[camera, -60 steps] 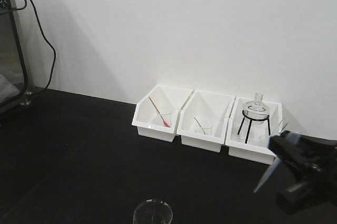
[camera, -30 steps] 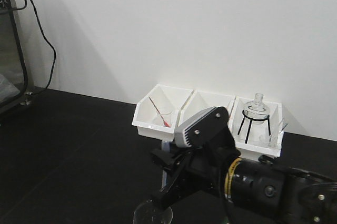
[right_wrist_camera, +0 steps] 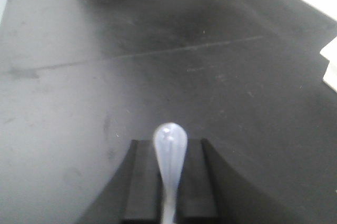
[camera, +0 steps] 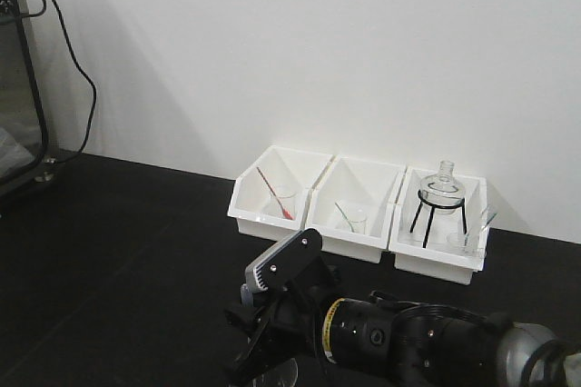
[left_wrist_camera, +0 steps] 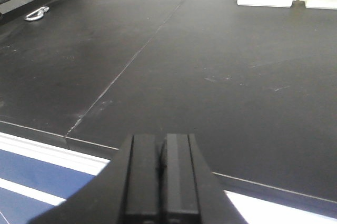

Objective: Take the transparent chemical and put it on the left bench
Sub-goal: 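Lower the held beaker onto the bench in front of the bins, then open the right gripper and withdraw it from the beaker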

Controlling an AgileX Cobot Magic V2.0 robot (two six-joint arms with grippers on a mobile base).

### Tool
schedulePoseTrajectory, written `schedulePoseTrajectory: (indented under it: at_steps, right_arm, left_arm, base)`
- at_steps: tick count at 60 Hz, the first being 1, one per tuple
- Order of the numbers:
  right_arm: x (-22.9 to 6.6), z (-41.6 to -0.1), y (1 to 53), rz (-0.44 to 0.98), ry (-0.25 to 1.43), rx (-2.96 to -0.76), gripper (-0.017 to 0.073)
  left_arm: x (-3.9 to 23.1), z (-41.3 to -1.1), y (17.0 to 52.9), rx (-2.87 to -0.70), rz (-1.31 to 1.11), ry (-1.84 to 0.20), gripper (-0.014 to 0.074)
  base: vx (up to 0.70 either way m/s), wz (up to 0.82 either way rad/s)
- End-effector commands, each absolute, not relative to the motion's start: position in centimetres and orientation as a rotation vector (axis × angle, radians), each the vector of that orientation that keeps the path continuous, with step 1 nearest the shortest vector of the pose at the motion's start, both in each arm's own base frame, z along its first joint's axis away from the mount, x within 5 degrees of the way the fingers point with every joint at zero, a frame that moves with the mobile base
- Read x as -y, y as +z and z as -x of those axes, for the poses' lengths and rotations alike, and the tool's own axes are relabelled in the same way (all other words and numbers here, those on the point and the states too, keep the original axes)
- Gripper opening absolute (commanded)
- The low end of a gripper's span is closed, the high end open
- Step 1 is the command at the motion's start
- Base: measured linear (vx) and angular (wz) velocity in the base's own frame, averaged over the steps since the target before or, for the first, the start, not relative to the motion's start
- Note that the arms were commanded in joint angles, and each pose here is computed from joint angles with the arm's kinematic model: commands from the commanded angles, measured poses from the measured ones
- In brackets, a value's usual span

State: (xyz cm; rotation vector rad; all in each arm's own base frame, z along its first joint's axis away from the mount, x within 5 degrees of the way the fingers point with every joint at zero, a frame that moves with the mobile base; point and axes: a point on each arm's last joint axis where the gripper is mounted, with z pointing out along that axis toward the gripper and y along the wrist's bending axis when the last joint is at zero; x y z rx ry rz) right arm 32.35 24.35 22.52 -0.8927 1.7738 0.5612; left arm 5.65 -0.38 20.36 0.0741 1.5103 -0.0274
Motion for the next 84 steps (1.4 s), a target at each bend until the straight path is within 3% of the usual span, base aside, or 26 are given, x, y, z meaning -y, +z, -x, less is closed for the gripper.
schedulePoseTrajectory:
  at_steps: [1,8,17,32,46,68,76,84]
  right_arm:
    - [-24.5,-32.4,26.0,0.858,0.612,-1.647,0.0350]
    - [-24.3,-32.5,25.9,0.834,0.585,-1.690,0.0489]
    - [-23.5,-32.0,26.9,0.764,0.593,-1.734,0.0531]
    - [-18.8,-25.4,30.4,0.703,0.567,-1.712,0.0483]
    - [-14.5,-19.8,30.6,0.665,0.508,-1.712,0.0460]
    - [-12.3,-17.4,28.1,0.646,0.451,-1.797,0.0445]
    - [-10.4,-16.4,29.3,0.462,0.420,-1.850,0.0372]
    - [-6.1,-14.1,30.4,0.297,0.297,-1.829,0.0241]
  left_arm:
    - [0.4,-5.5,20.6,-1.429,-0.064,-0.035,-0.0003]
    - [0.4,-5.5,20.6,-1.429,-0.064,-0.035,-0.0003]
    - [0.4,-5.5,20.6,-1.429,-0.064,-0.035,-0.0003]
    - [0.4,-5.5,20.6,-1.429,-0.064,-0.035,-0.0003]
    - [0.4,-5.5,20.6,-1.429,-0.064,-0.035,-0.0003]
    - [0.4,-5.5,20.6,-1.429,-0.064,-0.035,-0.0003]
    - [0.4,-5.5,20.6,-1.429,-0.064,-0.035,-0.0003]
    - [0.4,-5.5,20.6,-1.429,-0.064,-0.035,-0.0003]
  base:
    - [0.00,0.00]
    - [0.00,0.00]
    - [0.00,0.00]
    - [0.00,0.00]
    - [0.00,0.00]
    - [0.00,0.00]
    - [0.00,0.00]
    - [0.00,0.00]
